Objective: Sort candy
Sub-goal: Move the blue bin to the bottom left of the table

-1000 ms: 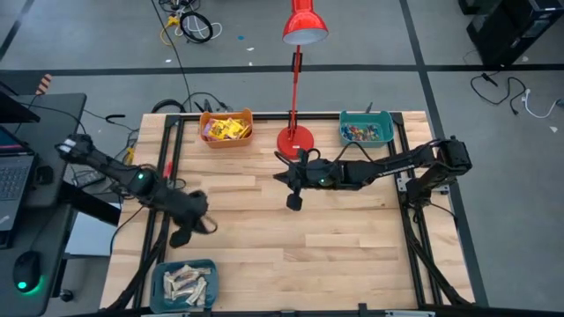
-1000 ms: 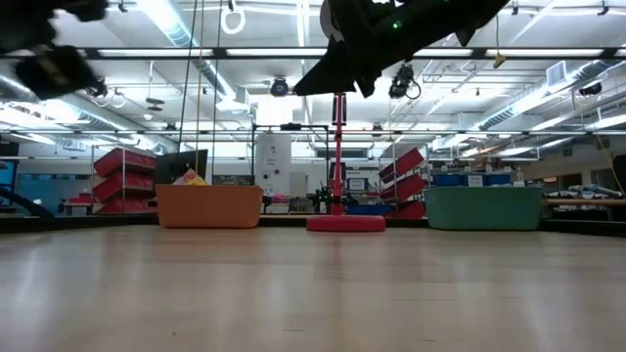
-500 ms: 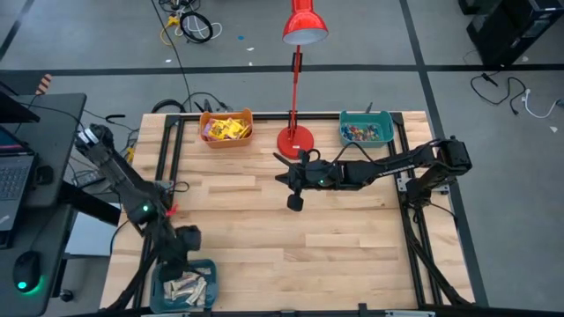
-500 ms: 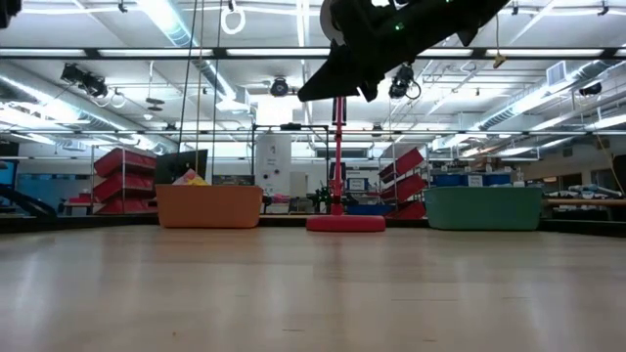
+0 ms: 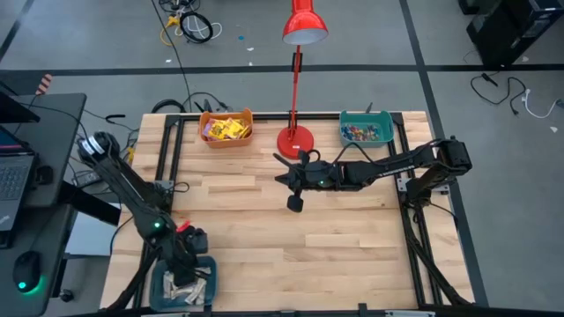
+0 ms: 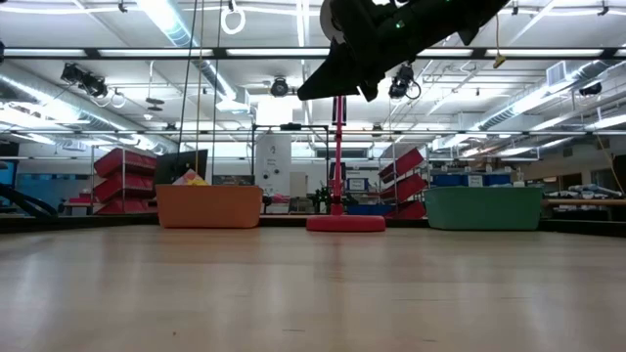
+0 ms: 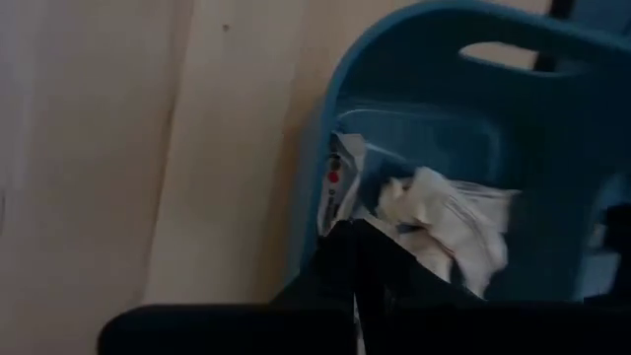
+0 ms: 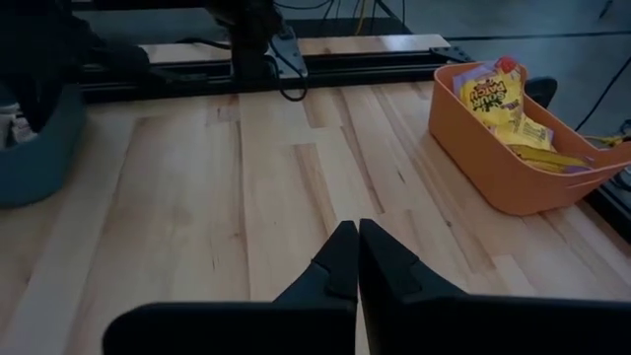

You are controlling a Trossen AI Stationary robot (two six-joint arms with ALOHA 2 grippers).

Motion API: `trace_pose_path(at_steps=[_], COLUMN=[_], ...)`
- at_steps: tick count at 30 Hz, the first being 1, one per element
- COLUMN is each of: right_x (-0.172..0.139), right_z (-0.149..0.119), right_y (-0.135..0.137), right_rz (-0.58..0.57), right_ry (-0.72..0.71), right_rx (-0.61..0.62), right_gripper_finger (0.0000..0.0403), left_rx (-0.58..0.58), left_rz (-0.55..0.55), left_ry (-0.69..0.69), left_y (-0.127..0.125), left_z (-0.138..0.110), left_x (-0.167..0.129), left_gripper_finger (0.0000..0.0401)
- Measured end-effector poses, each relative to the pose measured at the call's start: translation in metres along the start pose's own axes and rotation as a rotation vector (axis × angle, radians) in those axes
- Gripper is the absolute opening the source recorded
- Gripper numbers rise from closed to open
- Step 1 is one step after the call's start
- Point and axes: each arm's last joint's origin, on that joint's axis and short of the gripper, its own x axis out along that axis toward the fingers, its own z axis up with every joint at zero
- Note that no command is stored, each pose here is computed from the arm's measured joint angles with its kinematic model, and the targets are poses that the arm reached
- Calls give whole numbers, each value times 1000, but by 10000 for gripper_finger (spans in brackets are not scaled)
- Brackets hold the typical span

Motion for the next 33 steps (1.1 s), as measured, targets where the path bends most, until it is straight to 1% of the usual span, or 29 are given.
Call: trace_pose_path(at_steps=[4,9,11,15,21,27,33], right_x=[0,0,-1,-1,-1,-1,-2], right_z=[0,0,0,0,0,0,-1], right_y=[1,2,2,4,5,5,7], right_rz=[2,5,6,11,12,12,18], right_ry=[0,0,0,0,0,0,2], right_rx=[-1,-2,-3,-5,-6,-6,-26], right_gripper_finger=[0,0,0,0,0,0,0], left_rx=[0,1,10,53,122,165,229], left_rz=[14,-34,-34,8,57,84,135], left_ry=[4,-34,-67,-126,-218,-244,-276], left_y=[-1,-7,-7,-5,-1,4,11], left_z=[1,3,5,7,19,28,40], left_x=[8,9,9,9,8,8,8], left_gripper_finger=[0,0,0,0,0,0,0])
